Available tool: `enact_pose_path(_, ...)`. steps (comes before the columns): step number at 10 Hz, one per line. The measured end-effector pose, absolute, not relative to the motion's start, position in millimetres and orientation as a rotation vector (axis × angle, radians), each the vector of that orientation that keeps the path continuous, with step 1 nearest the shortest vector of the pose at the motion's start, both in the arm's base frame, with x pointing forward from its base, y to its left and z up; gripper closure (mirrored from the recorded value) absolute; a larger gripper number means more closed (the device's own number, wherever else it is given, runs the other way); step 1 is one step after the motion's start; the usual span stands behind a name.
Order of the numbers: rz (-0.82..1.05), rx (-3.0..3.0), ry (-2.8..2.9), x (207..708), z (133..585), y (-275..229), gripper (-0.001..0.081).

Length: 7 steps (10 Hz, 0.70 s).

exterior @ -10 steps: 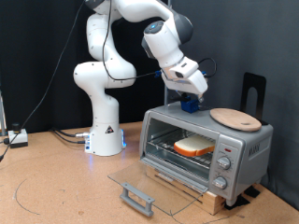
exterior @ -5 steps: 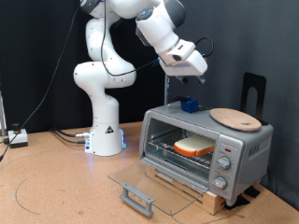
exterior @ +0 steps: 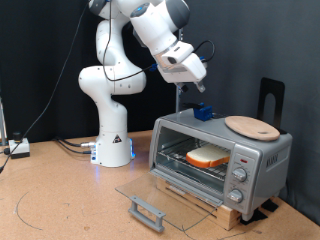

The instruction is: Make a piece of toast with the oven

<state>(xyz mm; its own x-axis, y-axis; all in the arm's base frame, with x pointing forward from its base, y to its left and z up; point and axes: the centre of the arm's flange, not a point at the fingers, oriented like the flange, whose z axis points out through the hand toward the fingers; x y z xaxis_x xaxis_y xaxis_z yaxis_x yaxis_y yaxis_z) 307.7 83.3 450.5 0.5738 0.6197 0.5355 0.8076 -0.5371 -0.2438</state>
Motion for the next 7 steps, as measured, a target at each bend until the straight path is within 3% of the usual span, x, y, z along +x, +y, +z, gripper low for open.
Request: enact_pose_path(7, -0.476, -2.363, -1.096, 307.6, 459.4, -24.4, -0.0001)
